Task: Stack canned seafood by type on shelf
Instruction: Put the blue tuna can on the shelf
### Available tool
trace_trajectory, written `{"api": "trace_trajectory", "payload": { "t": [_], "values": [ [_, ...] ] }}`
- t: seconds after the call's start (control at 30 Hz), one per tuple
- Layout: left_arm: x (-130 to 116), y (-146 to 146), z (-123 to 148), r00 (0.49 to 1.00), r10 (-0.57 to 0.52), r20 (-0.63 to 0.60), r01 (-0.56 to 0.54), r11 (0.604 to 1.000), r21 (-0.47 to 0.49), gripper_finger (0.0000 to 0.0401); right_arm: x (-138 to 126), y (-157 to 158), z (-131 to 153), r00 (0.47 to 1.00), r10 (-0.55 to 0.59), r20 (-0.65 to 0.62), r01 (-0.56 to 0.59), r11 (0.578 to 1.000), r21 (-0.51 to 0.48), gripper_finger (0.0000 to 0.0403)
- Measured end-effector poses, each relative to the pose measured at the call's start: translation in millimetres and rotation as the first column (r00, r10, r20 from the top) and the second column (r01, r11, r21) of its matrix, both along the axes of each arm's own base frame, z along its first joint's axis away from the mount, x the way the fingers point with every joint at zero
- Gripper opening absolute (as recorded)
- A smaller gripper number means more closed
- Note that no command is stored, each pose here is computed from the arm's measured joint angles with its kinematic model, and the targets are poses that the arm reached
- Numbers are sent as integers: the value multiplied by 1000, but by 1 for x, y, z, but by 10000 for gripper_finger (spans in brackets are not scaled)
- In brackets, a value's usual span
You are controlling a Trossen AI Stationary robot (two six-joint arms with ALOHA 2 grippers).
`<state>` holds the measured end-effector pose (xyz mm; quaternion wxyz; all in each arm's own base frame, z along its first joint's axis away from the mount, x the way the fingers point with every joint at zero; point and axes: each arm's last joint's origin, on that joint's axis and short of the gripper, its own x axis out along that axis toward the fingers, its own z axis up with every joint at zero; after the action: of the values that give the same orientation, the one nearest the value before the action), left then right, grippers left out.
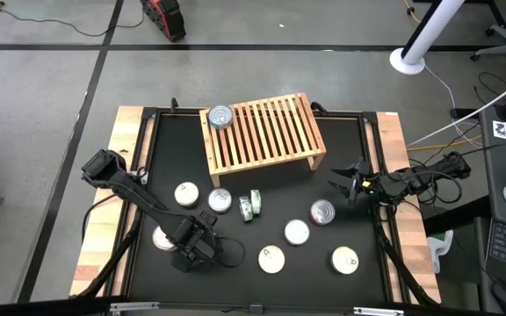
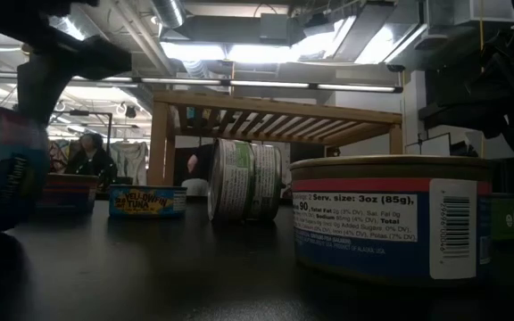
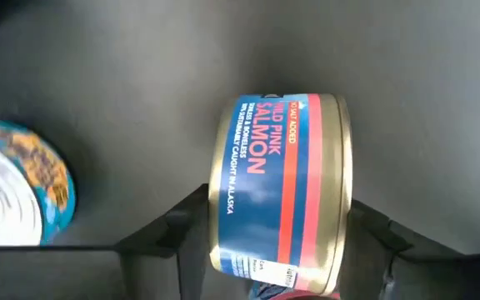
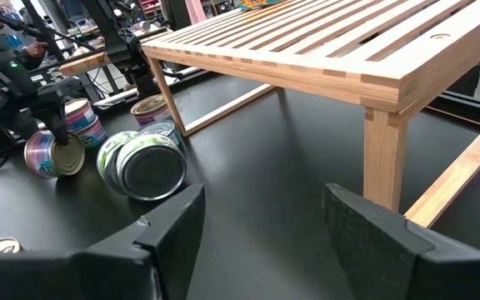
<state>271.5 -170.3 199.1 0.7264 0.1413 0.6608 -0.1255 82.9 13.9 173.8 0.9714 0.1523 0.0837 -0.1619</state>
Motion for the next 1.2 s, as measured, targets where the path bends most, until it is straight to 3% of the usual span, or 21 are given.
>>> {"api": "trace_trajectory", "payload": {
  "t": [0.13,0.3,0.63,0.73,0.9,1.1,1.2],
  "values": [
    [5,9,1,987,163,3,-163,986,-16,184,0,0,0,1000,0,0,0,1000,0,243],
    [20,26,13,943,332,22,-330,941,-71,184,0,0,0,1000,0,0,0,1000,0,243],
    [47,88,75,834,523,175,-460,834,-304,184,0,0,-1,1000,0,-6,0,1000,-3,243],
    [53,117,95,754,606,255,-493,777,-391,184,0,0,-1,1000,0,-6,0,1000,-3,243],
    [58,169,123,578,743,337,-509,651,-563,184,0,0,-1,1000,0,-6,0,1000,-3,243],
    [62,229,130,360,876,321,-560,478,-677,184,0,0,-1,1000,0,-5,0,1000,-2,243],
    [60,254,127,252,930,267,-610,367,-702,184,0,0,0,1000,-1,-5,1,1000,-2,243]
  ]
}}
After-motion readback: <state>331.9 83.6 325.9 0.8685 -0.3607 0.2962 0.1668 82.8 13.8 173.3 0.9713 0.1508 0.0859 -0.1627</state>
